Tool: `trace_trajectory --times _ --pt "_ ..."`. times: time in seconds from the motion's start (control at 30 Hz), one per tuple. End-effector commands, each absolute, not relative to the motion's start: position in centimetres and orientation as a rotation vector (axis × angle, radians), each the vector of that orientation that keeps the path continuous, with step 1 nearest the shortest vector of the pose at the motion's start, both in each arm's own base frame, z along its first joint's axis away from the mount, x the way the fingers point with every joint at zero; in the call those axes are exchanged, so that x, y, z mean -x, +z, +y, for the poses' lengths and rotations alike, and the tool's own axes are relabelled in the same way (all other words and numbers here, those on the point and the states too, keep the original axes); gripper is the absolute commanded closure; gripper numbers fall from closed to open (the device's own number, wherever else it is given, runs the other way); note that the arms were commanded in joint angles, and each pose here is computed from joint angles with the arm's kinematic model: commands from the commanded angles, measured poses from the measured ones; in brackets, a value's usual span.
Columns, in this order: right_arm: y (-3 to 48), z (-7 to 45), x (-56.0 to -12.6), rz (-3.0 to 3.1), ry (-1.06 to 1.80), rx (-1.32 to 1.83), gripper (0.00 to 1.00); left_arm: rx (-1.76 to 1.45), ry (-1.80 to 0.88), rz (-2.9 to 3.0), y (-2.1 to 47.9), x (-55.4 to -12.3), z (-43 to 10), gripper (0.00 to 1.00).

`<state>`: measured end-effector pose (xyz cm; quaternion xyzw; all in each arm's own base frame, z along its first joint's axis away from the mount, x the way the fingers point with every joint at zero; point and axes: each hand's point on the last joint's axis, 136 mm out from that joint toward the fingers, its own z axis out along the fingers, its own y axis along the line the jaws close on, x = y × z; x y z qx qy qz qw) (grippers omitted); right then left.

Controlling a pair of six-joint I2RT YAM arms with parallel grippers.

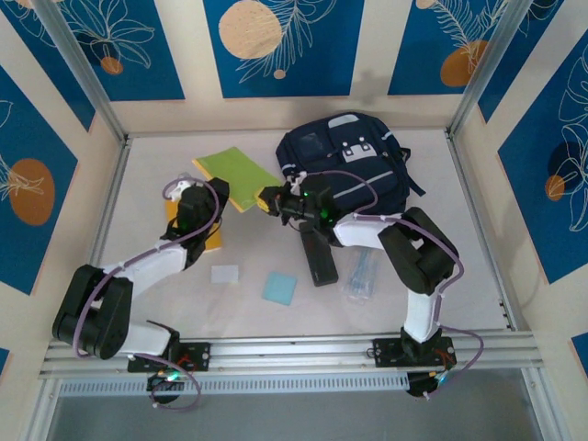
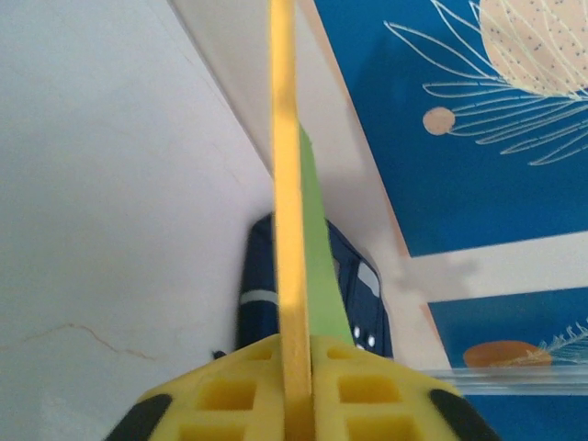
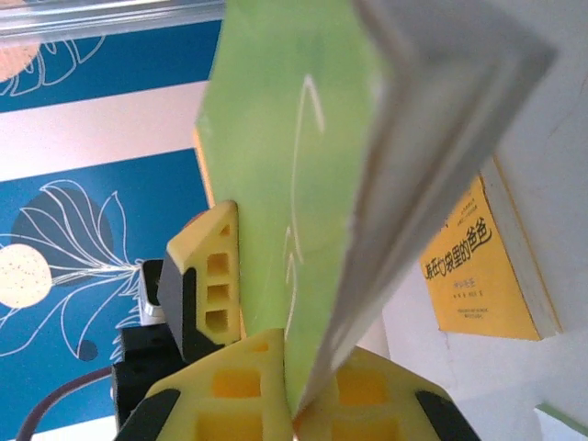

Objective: Pack the student bag
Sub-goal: Open the student bag at the top-right of the table.

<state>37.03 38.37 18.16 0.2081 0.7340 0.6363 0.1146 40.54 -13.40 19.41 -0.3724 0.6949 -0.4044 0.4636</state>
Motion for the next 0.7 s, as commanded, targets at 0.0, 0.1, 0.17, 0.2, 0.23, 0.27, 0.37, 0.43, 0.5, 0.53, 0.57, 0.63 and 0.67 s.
trace_trajectory --times 0.0,0.1,0.17,0.2,0.23,0.27,0.37,0.43,0.5,0.53,0.57,0.63,0.67 --pt "20.2 35.1 -38.8 2.054 1.82 -0.596 1.0 0.77 -1.091 1.802 20.0 -39.2 -16.4 0.53" --pt "20.6 32.1 -39.3 2.067 1.761 -0.578 1.0 0.644 -1.057 1.935 18.8 -38.4 -18.2 0.35" --pt "20.7 29.6 -39.7 2.08 1.701 -0.576 1.0 0.523 -1.015 2.008 18.5 -37.7 -19.5 0.31" --pt "20.9 28.1 -40.0 2.087 1.667 -0.566 1.0 0.455 -0.991 2.039 18.3 -37.3 -20.2 0.31" --pt "21.0 26.8 -40.2 2.098 1.631 -0.561 1.0 0.395 -0.967 2.066 18.2 -37.0 -20.9 0.31" --pt "21.2 25.2 -40.4 2.112 1.583 -0.557 1.0 0.324 -0.942 2.095 18.1 -36.6 -21.7 0.31" --pt "21.8 20.4 -40.7 2.157 1.443 -0.552 1.0 0.093 -0.889 2.153 18.3 -36.0 -24.6 0.31" --pt "22.2 17.4 -40.6 2.184 1.361 -0.567 1.0 -0.066 -0.862 2.181 18.4 -35.8 -27.0 0.32" --pt "22.4 14.4 -40.4 2.209 1.28 -0.604 1.0 -0.219 -0.859 2.203 18.2 -35.7 -29.4 0.32" --pt "22.7 12.8 -40.2 2.212 1.246 -0.624 1.0 -0.288 -0.866 2.211 18.2 -35.8 -30.6 0.33" --pt "22.9 11.3 -40.0 2.208 1.212 -0.644 1.0 -0.352 -0.872 2.22 18.0 -35.9 -31.9 0.34" --pt "23.3 8.6 -39.4 2.195 1.154 -0.688 1.0 -0.474 -0.878 2.235 17.4 -36.0 -34.1 0.35" --pt "23.4 7.2 -39.1 2.184 1.126 -0.717 1.0 -0.543 -0.883 2.242 17.1 -35.9 -35.3 0.35"
